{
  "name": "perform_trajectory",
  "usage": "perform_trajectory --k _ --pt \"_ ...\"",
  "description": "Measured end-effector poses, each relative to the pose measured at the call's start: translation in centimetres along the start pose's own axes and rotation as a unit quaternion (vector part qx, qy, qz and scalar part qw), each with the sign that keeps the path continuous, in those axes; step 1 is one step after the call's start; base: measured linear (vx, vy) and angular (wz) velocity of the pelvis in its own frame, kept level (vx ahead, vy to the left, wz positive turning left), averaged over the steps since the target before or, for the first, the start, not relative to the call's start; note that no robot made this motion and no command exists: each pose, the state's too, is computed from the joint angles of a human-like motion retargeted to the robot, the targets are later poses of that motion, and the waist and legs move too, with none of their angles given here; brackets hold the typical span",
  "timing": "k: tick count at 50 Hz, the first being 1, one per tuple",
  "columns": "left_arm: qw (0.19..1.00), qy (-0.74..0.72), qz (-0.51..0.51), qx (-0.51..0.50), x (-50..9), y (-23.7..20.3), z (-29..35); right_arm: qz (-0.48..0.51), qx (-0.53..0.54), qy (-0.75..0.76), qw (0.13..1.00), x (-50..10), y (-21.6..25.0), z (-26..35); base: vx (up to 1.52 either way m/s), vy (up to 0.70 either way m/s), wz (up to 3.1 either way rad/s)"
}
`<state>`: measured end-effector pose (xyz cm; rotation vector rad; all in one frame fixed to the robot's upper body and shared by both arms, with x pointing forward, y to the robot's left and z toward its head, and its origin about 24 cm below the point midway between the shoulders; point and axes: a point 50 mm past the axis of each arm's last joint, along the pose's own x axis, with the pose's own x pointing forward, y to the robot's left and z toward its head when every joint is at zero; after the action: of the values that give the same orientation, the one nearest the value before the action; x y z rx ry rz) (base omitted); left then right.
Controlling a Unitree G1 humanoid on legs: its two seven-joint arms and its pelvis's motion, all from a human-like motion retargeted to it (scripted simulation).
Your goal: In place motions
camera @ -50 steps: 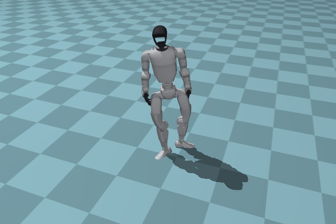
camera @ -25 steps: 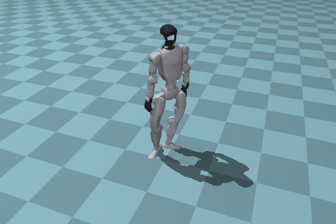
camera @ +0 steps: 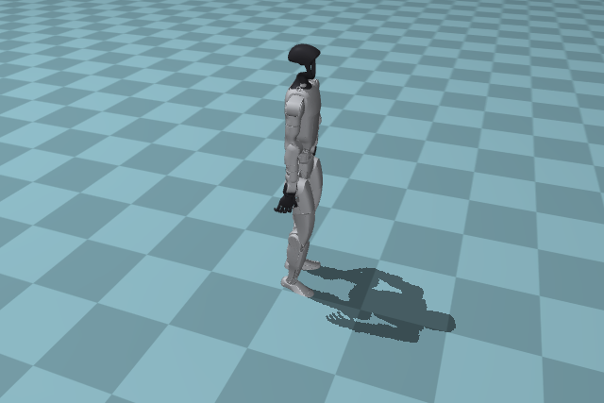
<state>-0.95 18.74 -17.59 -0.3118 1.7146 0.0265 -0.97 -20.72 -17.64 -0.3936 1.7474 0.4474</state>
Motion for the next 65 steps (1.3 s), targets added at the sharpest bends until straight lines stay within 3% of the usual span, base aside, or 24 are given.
perform_trajectory --k 12,21,30,35,45,51,57,61,65 --pt "0.998 0.034 -0.015 0.046 0.1 -0.5 -0.7 -0.006 0.065 -0.005 0.998 -0.3 -1.4 -1.1 0.0 0.05 0.45" --pt "0.985 -0.023 -0.014 0.173 -0.7 -1.8 5.0 -0.04 0.053 0.081 0.995 -0.3 -1.4 -5.7 -0.09 0.03 -0.47" --pt "0.943 -0.09 -0.014 0.319 -2.6 -4.8 11.7 -0.002 0.162 0.07 0.984 0.0 -0.1 -6.6 -0.24 -0.14 -2.33" --pt "0.928 -0.146 -0.022 0.341 -4.1 -6.6 15.0 -0.015 0.243 0.004 0.97 -0.6 -2.8 -4.0 -0.36 -0.04 -3.66" --pt "0.952 -0.191 -0.016 0.238 -3.6 -5.0 14.0 0.016 0.262 -0.065 0.963 -1.3 -3.3 2.2 -0.13 -0.02 -4.62" --pt "0.976 -0.101 -0.054 0.183 -0.4 -5.1 7.0 0.032 0.322 0.0 0.946 -0.4 -0.3 -1.3 0.29 -0.18 -3.58" --pt "0.982 0.068 -0.022 0.176 0.7 -1.7 -2.3 0.051 0.385 0.073 0.919 -0.1 2.2 -5.5 0.48 -0.22 -0.79" --pt "0.982 0.158 -0.01 0.098 0.1 -0.2 -6.6 0.061 0.406 0.082 0.908 -0.1 2.8 -6.0 0.37 -0.2 -0.18" --pt "0.99 0.143 -0.015 0.004 -0.1 0.8 -7.9 0.053 0.369 0.076 0.925 -0.1 2.2 -5.1 0.42 -0.2 -1.07"
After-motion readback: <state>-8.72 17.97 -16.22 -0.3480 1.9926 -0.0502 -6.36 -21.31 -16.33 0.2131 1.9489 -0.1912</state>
